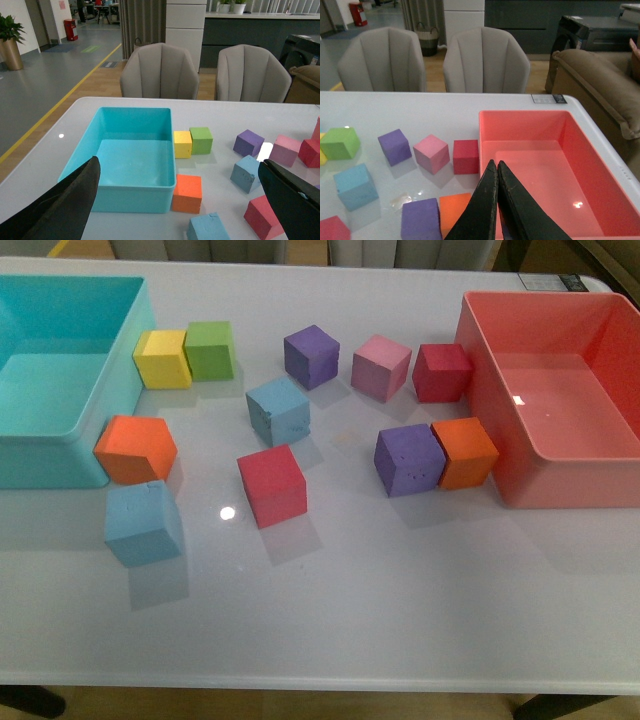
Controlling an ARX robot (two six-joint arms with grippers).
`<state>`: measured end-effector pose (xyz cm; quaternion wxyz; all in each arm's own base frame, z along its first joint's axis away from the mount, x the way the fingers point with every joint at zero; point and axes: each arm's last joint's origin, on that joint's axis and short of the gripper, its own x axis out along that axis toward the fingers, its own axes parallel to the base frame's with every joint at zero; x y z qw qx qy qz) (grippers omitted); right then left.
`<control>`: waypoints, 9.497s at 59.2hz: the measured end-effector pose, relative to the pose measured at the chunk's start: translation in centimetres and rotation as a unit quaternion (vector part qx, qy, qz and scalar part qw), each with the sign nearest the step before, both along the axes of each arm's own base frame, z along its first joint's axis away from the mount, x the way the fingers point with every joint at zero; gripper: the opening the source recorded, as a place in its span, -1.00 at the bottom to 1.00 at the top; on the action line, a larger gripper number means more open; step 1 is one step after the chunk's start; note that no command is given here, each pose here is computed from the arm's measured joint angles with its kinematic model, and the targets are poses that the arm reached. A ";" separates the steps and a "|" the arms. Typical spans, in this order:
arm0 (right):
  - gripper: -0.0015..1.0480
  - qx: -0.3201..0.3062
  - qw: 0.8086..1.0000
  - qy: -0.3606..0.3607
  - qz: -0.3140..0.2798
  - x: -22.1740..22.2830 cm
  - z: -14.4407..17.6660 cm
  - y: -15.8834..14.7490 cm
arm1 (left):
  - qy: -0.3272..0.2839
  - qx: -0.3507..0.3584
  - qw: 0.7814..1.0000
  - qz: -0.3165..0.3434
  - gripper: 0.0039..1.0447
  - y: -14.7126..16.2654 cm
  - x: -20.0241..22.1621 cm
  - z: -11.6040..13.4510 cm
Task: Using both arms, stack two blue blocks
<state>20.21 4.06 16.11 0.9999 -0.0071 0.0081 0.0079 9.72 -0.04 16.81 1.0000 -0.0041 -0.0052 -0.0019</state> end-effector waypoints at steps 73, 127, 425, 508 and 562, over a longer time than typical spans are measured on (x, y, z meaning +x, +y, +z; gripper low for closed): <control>-0.96 0.003 1.000 -0.016 -0.006 -8.3 1.1 -4.0 | 0.000 0.000 1.000 0.000 0.84 0.0 0.0 0.0; -0.47 0.004 1.000 -0.014 -0.007 -10.5 0.7 -4.0 | 0.000 0.000 1.000 0.000 0.84 0.0 0.0 0.0; 0.83 0.004 1.000 -0.014 -0.006 -10.5 0.8 -4.0 | 0.459 0.147 0.868 -0.116 -0.24 -20.4 35.9 -9.3; 0.83 0.004 1.000 -0.014 -0.006 -10.5 0.8 -4.0 | 0.007 -0.007 1.000 -0.007 -0.03 -3.6 17.2 4.4; 0.83 0.004 1.000 -0.014 -0.007 -10.5 0.8 -4.0 | 0.014 -0.001 1.000 0.000 -0.97 0.0 4.8 -0.6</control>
